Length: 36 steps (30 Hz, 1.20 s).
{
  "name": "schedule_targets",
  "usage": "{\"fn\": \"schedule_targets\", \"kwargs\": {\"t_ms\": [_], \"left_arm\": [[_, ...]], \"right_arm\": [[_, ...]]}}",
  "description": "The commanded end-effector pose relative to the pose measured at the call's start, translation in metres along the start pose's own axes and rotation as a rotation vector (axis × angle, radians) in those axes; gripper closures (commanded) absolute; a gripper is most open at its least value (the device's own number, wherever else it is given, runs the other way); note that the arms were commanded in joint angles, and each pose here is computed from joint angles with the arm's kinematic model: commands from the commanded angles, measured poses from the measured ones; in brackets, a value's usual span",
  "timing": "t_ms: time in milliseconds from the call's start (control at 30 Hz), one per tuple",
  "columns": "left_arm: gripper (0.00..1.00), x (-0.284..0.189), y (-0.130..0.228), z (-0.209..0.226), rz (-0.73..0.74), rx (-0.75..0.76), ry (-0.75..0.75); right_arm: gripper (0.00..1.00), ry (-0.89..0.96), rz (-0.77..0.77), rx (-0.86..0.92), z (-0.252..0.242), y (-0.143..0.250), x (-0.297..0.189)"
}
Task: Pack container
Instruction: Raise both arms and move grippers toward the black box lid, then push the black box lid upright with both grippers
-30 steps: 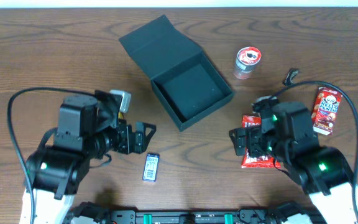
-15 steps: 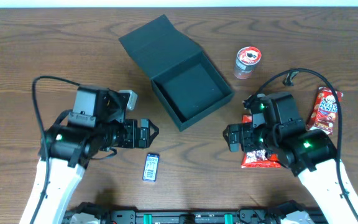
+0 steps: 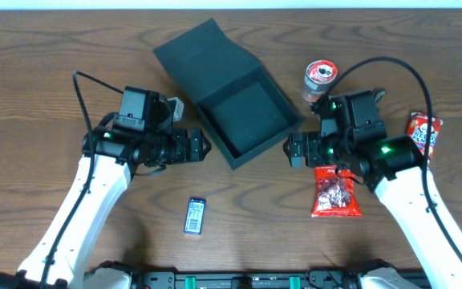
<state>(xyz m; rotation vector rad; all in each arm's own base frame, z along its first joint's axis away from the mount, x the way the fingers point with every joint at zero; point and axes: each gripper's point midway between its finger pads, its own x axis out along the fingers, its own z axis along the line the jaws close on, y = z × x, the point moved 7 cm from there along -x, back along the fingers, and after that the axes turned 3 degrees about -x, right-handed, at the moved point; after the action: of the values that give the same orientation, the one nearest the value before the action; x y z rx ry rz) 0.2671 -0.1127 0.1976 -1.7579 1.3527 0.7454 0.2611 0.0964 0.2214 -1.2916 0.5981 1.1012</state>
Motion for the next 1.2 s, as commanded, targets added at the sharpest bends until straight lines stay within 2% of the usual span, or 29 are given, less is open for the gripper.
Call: {"fn": "schedule_targets", "kwargs": {"t_ms": [0,200,300,433,667,900,1167], "left_arm": [[0.05,0.001,-0.017,-0.003,-0.028,-0.057,-0.003],[0.05,0.007,-0.038,0.004,-0.043,-0.131,-0.122],[0.05,0.01,-0.038,0.015,-0.045,-0.216,-0.216],[0.05,0.012,-0.035,0.021,-0.032,-0.234,-0.257],[0.05,0.011,-0.029,0.028,-0.011,-0.26,-0.316],[0.05,0.012,-0.031,0.039,-0.033,-0.262,-0.406],[0.05,0.041,-0.027,0.053,0.066,-0.29,-0.446]], "right_arm": [[0.01,-0.002,-0.023,-0.04,-0.002,-0.014,0.001],[0.01,0.114,-0.028,-0.049,-0.016,-0.024,0.02],[0.01,0.202,-0.021,-0.046,-0.027,-0.027,0.032],[0.01,0.281,0.015,-0.037,-0.041,-0.029,0.052],[0.01,0.307,0.048,0.091,-0.06,-0.03,0.081],[0.01,0.314,0.031,0.151,-0.07,-0.034,0.09],[0.01,0.308,0.017,0.236,-0.083,-0.035,0.087]]}}
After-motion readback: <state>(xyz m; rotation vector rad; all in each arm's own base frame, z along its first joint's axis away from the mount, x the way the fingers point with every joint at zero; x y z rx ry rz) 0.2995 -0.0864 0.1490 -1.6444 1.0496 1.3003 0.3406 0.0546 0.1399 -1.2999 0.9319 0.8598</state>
